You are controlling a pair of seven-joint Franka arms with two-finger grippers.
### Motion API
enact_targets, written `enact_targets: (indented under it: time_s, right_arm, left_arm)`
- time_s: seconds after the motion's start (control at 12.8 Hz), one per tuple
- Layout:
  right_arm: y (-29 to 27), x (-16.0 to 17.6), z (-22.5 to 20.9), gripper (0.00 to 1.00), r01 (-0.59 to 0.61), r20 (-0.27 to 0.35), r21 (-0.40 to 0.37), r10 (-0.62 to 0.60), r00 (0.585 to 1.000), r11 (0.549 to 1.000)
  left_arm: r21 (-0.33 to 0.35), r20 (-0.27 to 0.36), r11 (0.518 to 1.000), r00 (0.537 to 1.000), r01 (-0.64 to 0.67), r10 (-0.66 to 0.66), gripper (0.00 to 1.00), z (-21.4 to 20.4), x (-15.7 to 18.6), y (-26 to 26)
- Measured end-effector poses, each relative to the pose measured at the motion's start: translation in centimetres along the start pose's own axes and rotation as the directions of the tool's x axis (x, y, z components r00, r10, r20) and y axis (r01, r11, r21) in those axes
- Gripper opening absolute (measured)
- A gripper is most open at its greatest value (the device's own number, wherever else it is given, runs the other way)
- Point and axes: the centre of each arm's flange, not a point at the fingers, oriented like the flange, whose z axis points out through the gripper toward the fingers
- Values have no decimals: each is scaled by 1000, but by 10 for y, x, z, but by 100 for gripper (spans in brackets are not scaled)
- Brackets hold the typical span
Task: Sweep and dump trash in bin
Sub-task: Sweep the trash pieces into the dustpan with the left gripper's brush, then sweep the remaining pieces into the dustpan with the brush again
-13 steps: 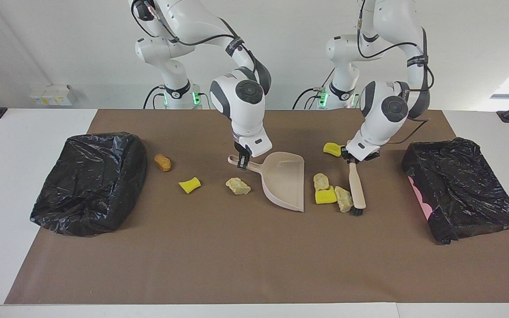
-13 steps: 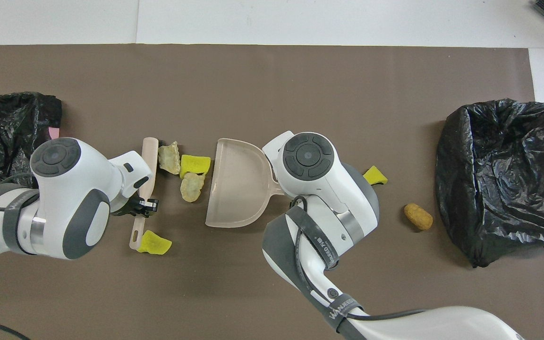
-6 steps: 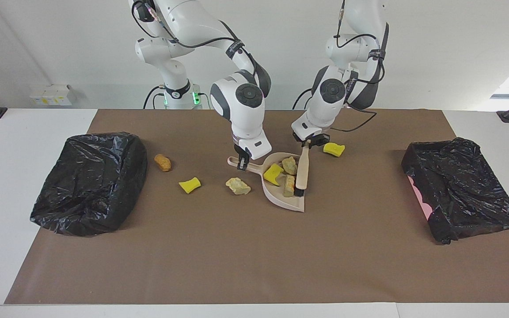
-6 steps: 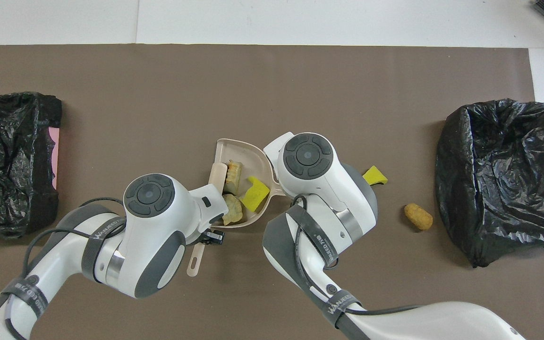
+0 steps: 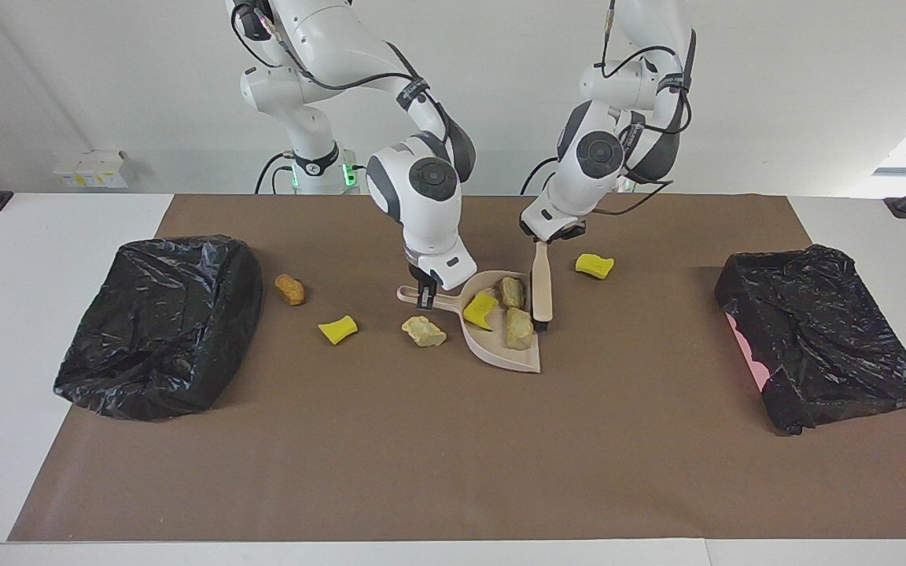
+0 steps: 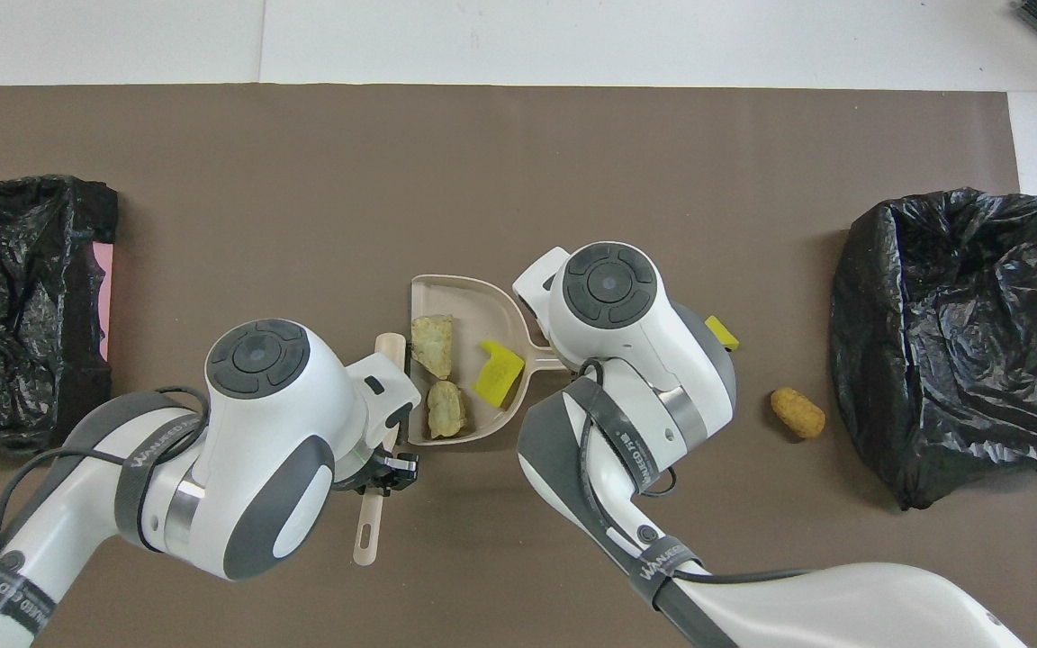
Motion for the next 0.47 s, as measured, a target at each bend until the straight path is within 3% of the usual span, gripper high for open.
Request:
enact_targets:
  time_s: [0.23,0.47]
  right_arm:
    - [1,-3,-5,32,130,-1,-4,-130,992,992]
    - [-9,7,-6,32,191,2,-2,-191,982,982]
  left_arm:
    - [39,19,980,980,195,-196,26,-18,-23,-16]
    - [93,20,918,921,386,-389,26,2,-49,-36]
